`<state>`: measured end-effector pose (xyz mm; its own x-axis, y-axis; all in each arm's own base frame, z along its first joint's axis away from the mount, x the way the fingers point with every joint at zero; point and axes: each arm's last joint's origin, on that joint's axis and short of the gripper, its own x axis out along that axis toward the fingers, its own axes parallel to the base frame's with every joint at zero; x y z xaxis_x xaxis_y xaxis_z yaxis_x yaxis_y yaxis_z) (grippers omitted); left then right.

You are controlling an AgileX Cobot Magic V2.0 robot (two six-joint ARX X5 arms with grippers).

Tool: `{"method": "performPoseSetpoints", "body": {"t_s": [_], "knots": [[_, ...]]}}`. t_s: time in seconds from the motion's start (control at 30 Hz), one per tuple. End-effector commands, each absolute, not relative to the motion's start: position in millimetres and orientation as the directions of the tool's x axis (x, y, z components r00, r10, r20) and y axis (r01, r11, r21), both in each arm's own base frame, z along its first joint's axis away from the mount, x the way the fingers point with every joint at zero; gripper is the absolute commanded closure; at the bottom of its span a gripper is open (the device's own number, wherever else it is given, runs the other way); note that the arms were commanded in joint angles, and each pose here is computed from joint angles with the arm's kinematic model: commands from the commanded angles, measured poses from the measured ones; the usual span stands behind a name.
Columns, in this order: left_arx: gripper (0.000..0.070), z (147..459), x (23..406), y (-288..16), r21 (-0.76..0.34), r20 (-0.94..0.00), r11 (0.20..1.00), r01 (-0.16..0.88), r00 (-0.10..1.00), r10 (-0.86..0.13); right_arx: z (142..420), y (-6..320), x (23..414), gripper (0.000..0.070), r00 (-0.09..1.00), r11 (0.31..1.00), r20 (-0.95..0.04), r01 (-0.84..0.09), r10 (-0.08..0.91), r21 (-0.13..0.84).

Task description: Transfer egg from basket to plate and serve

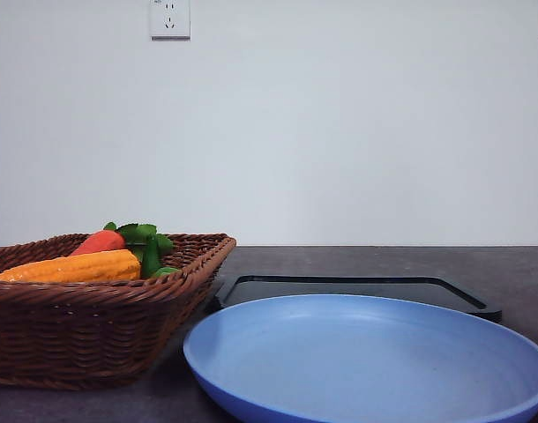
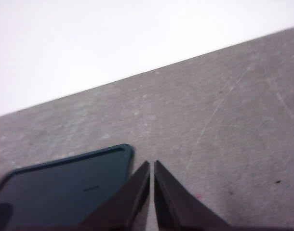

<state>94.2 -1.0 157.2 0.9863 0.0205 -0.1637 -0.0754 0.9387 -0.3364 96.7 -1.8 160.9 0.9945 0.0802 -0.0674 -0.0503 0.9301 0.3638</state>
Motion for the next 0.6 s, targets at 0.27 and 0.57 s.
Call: {"method": "performPoseSetpoints", "body": {"t_s": [0.27, 0.57], "knots": [[0.07, 174, 91, -4, -0.375, -0.123, 0.926, 0.042, 0.988, -0.095, 171, 1, 91, 0.07, 0.974, 0.878, -0.132, -0.101, 0.182, 0.467], [0.07, 207, 100, -6, -0.379, -0.197, 0.924, 0.057, 0.97, -0.141, 218, 2, 89, 0.07, 0.966, 0.897, -0.178, -0.093, 0.186, 0.432]]}}
